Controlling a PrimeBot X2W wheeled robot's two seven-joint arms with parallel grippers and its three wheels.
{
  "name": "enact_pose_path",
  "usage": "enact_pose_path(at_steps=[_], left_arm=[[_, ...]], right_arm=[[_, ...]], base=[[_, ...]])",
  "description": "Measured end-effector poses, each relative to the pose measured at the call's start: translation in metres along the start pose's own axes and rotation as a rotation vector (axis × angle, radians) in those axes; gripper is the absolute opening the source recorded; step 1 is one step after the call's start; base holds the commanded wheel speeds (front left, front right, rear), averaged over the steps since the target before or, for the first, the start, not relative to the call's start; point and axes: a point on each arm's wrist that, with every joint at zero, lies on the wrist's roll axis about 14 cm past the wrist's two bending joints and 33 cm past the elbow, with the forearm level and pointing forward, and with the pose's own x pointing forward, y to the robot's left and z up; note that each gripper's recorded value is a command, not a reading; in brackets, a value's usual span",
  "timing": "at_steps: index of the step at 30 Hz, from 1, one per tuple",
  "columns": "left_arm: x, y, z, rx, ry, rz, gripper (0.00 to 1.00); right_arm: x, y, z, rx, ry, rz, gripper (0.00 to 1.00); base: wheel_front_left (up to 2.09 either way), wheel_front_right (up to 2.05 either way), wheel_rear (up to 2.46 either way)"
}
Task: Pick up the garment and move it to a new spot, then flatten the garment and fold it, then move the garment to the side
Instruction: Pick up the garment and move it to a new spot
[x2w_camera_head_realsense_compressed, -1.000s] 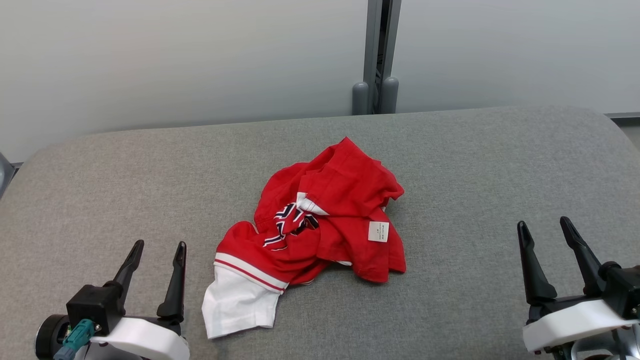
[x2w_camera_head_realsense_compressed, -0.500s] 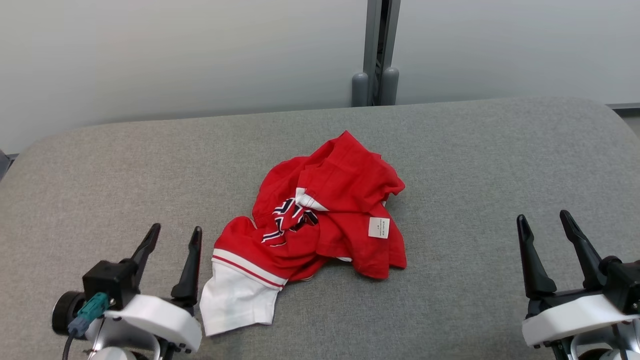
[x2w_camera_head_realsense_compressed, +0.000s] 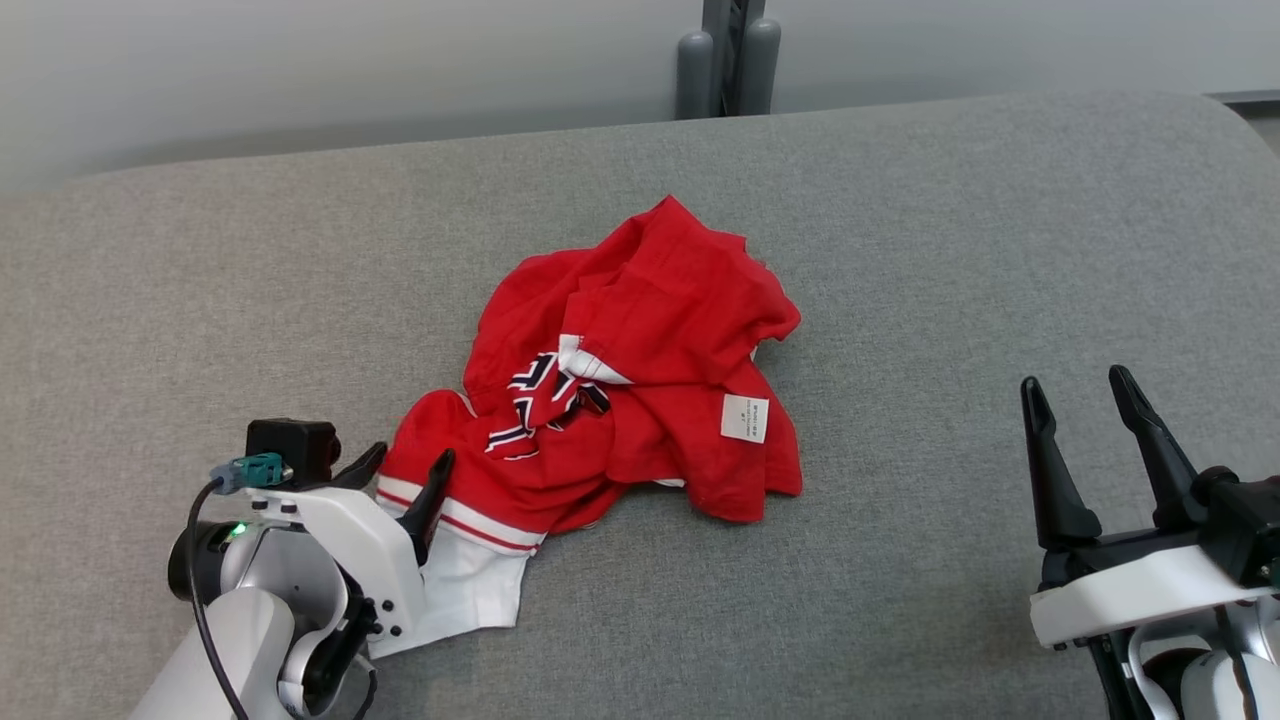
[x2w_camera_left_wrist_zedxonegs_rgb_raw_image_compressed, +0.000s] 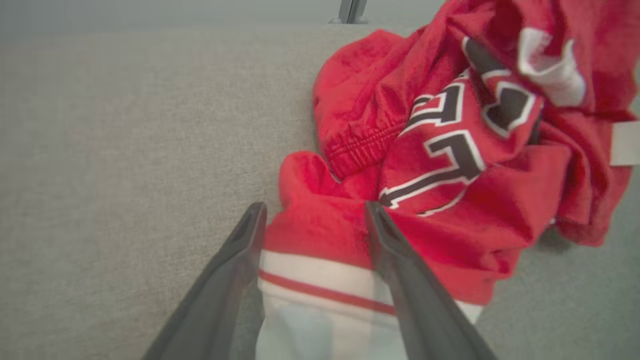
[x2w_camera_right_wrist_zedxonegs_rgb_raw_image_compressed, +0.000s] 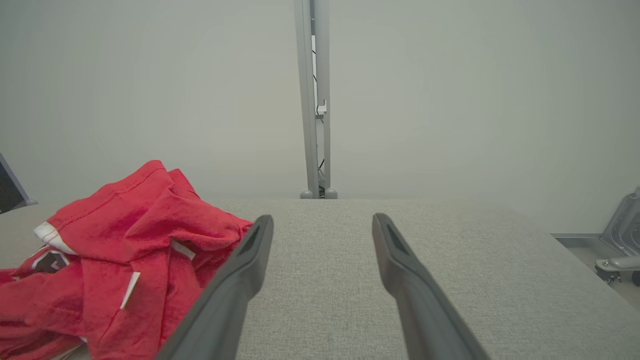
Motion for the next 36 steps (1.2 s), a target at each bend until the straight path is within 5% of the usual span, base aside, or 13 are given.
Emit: enact_pose_path(at_steps=[5,7,13,28,36], left_arm=[[0.012,0.003,-0.037,-0.052,0.172,-0.016,1.0],[0.015,-0.001,-0.035,-0.049,0.169,-0.036,0.0],[0.018,0.003,0.001,0.053,0.038,-0.032,0.0],[-0.07,-0.056,0.239,0.449,-0.74,-0.081,0.0],[-0.123,-0.018,0.303,0.519,-0.874,0.108,0.0]], right_arm=[[0.002,-0.008,-0.01,0.009,0.022,-0.023,1.0],[0.003,-0.01,-0.011,0.011,0.02,-0.028,1.0],[0.005,-0.014,-0.01,0.017,0.007,-0.039,1.0],[0.008,-0.014,0.004,0.037,-0.046,-0.042,1.0],[0.016,0.004,0.002,0.054,-0.049,0.01,1.0]], base=[[0.0,0.0,0.0],[0.0,0.0,0.0],[0.0,0.0,0.0],[0.0,0.0,0.0],[0.0,0.0,0.0]])
